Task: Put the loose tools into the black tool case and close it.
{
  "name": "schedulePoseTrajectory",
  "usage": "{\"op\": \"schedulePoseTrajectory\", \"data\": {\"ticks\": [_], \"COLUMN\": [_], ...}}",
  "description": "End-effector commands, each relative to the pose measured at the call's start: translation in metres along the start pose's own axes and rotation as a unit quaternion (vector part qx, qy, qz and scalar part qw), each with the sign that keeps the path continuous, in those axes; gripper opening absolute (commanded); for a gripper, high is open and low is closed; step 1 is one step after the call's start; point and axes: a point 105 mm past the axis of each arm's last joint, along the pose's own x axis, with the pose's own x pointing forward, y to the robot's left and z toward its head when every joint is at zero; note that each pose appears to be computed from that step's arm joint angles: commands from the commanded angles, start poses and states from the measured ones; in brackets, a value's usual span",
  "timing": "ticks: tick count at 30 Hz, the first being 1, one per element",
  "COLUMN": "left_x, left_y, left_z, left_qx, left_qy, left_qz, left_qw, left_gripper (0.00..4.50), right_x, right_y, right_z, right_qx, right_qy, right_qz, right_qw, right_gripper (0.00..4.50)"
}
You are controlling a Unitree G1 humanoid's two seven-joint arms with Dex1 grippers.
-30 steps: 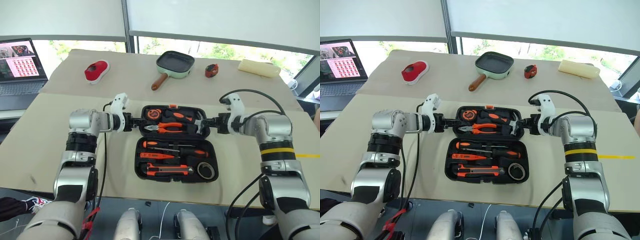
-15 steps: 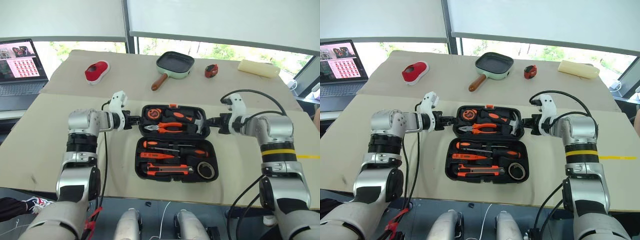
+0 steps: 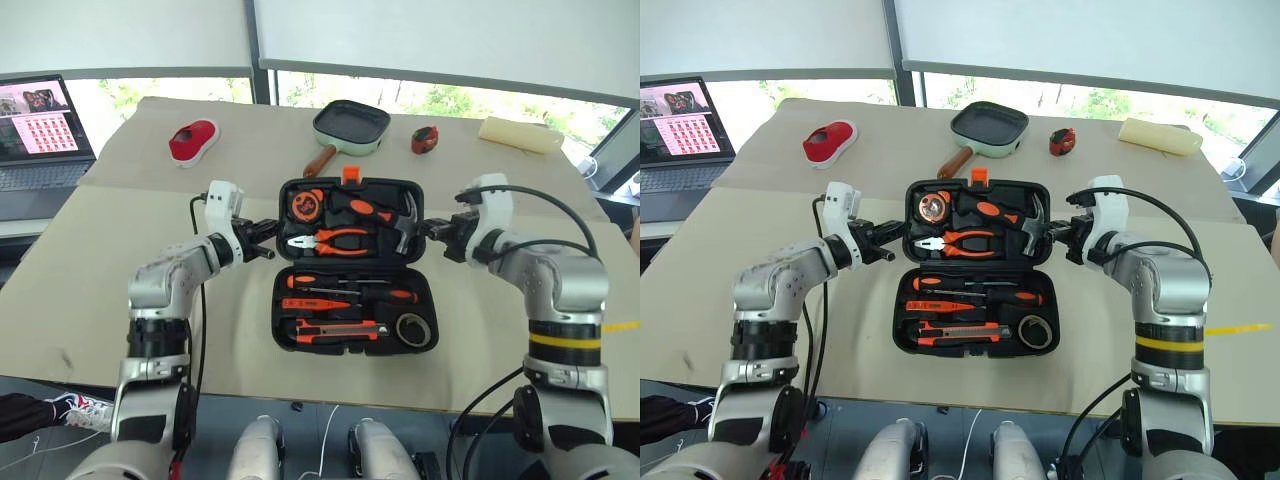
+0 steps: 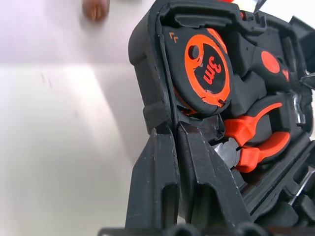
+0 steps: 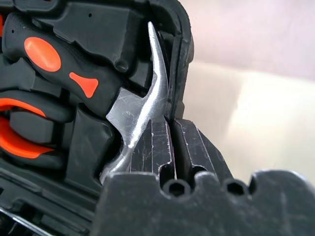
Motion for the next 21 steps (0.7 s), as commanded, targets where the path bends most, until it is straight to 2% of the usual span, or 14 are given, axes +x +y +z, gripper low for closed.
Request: {"op": "schedulePoseTrajectory", "data": {"ticks": [1, 6, 11, 17, 19, 20, 21], "left_x": [-0.006, -0.027, -0.042, -0.063, -0.072, -0.076, -0.083], "left_y": [-0.038, -0.043, -0.034, -0.015, -0.011, -0.011, -0.012], "left_z": [0.028, 0.025, 0.018, 0.015, 0.015, 0.015, 0.014], "left_qx": [0.172, 0.226, 0.215, 0.195, 0.184, 0.18, 0.178], "left_qy": [-0.082, -0.129, -0.13, -0.116, -0.112, -0.111, -0.106], "left_qz": [-0.048, -0.007, 0.036, 0.085, 0.095, 0.096, 0.096], "left_qw": [0.981, 0.966, 0.967, 0.97, 0.972, 0.973, 0.974], "left_gripper": [0.01, 0.01, 0.01, 0.01, 0.01, 0.7, 0.8], "right_x": [-0.018, -0.042, -0.059, -0.079, -0.089, -0.095, -0.102], "right_y": [0.044, 0.057, 0.059, 0.072, 0.079, 0.083, 0.087], "right_z": [0.021, -0.003, -0.02, -0.032, -0.037, -0.041, -0.047], "right_qx": [-0.091, -0.13, -0.181, -0.279, -0.33, -0.358, -0.379], "right_qy": [-0.082, -0.107, -0.134, -0.163, -0.173, -0.177, -0.176], "right_qz": [0.069, 0.06, 0.042, 0.059, 0.075, 0.088, 0.101], "right_qw": [0.99, 0.984, 0.973, 0.945, 0.925, 0.913, 0.903], "right_gripper": [0.0, 0.0, 0.0, 0.0, 0.0, 0.75, 0.89]}}
